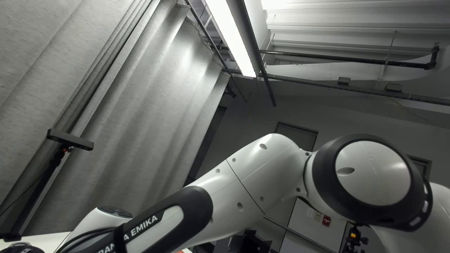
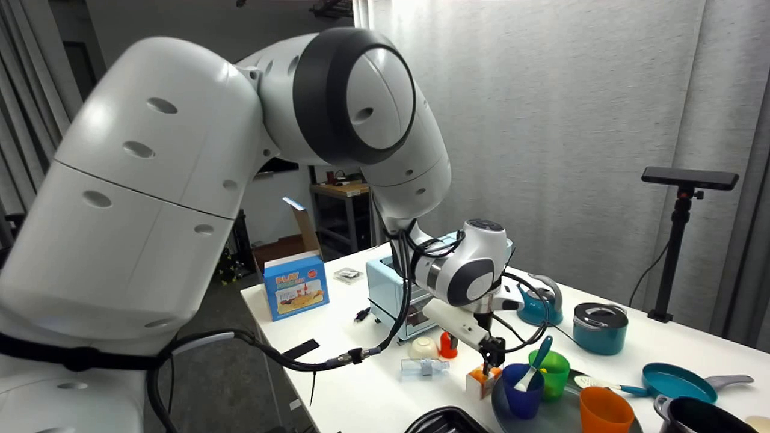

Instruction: Pick up the object and put it in the orange cup

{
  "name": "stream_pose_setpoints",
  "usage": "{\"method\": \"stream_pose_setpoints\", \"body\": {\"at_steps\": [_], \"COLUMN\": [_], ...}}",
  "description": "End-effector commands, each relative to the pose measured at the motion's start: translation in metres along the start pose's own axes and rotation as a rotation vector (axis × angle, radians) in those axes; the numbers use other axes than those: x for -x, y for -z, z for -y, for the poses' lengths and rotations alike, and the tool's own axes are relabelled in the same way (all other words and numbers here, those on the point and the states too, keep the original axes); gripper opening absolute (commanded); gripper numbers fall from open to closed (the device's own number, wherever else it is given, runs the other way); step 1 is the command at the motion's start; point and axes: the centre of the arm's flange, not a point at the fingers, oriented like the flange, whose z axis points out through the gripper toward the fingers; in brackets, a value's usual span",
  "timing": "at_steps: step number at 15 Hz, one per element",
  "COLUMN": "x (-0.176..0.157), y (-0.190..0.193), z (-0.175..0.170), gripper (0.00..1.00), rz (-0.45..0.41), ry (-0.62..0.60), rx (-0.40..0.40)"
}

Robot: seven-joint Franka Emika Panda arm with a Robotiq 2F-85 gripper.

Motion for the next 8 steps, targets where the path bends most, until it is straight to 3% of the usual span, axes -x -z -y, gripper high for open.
{"method": "stream_pose_setpoints", "body": {"at_steps": [1, 8], "x": [-0.0072, -0.0011], "y": [0.0012, 0.0003], "z": [-0.0012, -0.0053], "gripper": [1.00, 1.00], "rz": [-0.010, -0.006], "ry": [0.000, -0.007], "rx": [-0.027, -0.022]}}
